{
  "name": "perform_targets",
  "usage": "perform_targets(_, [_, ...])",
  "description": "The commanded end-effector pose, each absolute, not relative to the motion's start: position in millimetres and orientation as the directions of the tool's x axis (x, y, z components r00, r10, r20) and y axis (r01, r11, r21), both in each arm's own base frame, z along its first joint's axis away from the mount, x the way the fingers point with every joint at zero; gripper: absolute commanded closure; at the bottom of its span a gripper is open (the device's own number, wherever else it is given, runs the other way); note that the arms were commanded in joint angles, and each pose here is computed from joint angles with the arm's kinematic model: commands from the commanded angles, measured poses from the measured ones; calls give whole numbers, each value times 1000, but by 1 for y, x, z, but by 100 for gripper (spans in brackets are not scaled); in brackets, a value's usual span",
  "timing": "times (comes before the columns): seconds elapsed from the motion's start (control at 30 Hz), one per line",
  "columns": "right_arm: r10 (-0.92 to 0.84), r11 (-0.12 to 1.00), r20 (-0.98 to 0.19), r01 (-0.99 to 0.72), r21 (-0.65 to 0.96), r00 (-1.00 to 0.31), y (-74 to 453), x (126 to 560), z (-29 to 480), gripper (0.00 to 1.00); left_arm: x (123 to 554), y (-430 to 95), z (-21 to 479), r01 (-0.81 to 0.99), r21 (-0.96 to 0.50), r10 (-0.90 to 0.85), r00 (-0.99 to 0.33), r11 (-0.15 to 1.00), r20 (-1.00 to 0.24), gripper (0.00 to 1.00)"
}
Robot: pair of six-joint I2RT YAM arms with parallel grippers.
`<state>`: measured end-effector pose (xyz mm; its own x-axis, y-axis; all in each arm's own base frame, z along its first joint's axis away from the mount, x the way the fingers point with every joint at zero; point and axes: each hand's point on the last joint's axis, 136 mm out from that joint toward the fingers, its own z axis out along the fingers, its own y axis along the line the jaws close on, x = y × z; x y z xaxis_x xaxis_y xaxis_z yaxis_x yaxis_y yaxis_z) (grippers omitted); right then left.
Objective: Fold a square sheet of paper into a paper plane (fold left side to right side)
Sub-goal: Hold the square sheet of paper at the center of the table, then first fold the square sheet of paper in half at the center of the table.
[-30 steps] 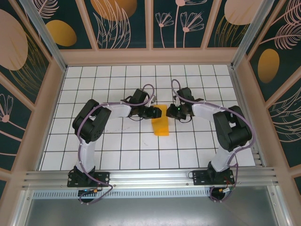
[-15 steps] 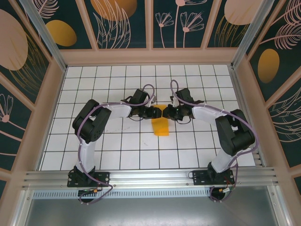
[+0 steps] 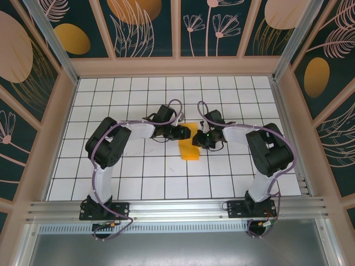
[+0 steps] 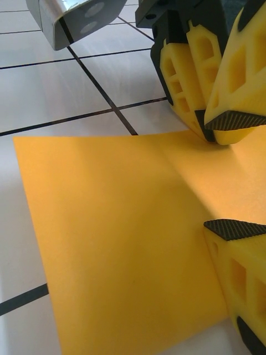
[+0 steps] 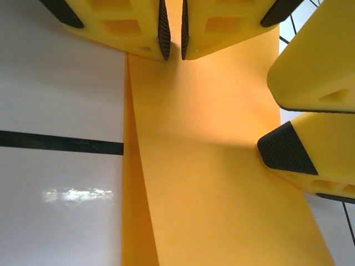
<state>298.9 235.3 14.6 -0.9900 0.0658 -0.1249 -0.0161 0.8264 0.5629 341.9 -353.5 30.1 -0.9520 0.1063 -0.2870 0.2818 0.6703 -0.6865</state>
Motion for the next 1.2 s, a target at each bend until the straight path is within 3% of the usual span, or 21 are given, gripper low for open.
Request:
perform_targets(0.0, [60, 920, -53, 35, 391, -997, 204, 280, -21, 81, 330, -344, 7, 231, -650, 114, -969, 724, -218, 50])
perform_targets(0.57, [56, 940, -19, 46, 339, -998, 193, 268, -37, 82, 394, -330, 17, 212, -634, 40, -961, 743, -274, 47])
perform_targets(1.17, [50, 937, -20, 40, 348, -999, 195, 269, -36, 82, 435, -319, 6, 180, -633, -11, -958, 753, -287, 45])
